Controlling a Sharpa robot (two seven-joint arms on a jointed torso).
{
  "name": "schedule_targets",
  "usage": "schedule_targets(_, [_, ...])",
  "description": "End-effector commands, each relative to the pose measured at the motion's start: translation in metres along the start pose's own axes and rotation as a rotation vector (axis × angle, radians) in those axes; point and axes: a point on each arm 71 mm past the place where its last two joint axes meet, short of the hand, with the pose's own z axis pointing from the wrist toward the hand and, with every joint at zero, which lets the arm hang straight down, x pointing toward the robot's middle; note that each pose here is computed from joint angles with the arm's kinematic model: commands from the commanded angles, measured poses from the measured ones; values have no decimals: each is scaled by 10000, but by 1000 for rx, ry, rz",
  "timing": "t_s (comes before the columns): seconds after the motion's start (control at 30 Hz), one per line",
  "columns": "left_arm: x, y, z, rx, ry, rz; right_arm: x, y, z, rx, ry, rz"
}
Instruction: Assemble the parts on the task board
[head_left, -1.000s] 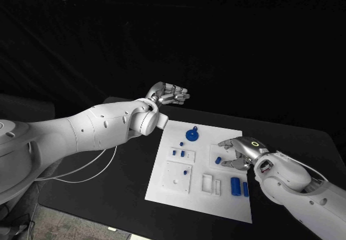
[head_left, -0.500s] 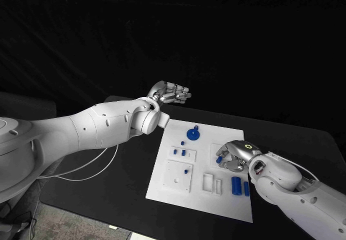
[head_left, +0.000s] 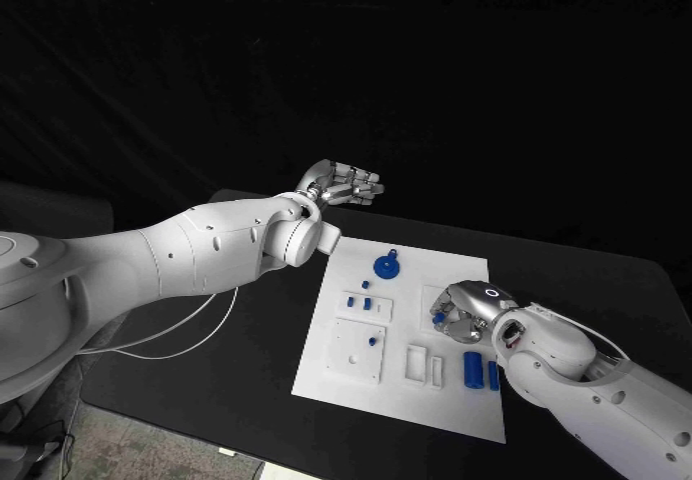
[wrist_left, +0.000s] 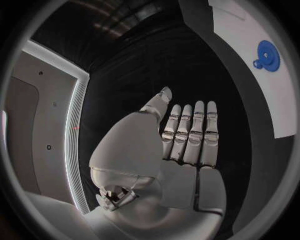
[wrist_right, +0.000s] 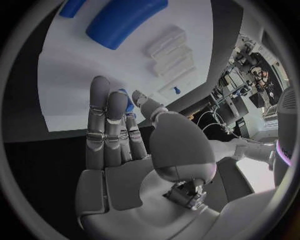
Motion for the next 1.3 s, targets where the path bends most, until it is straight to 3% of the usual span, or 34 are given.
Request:
schedule_targets(0.03, [24, -19, 7, 10, 16, -3, -7, 25, 4, -10, -20, -15])
schedule_targets(0.77, [1, -11, 9, 6, 10, 0, -134, 83, -32, -17, -163, -58])
schedule_targets(1.13, [-17, -7, 10, 6, 5, 2, -410, 322, -177, -102, -260, -42])
schedule_targets(1.3, [-14, -8, 12, 7, 5, 2, -461, 492, -174, -148, -271, -23])
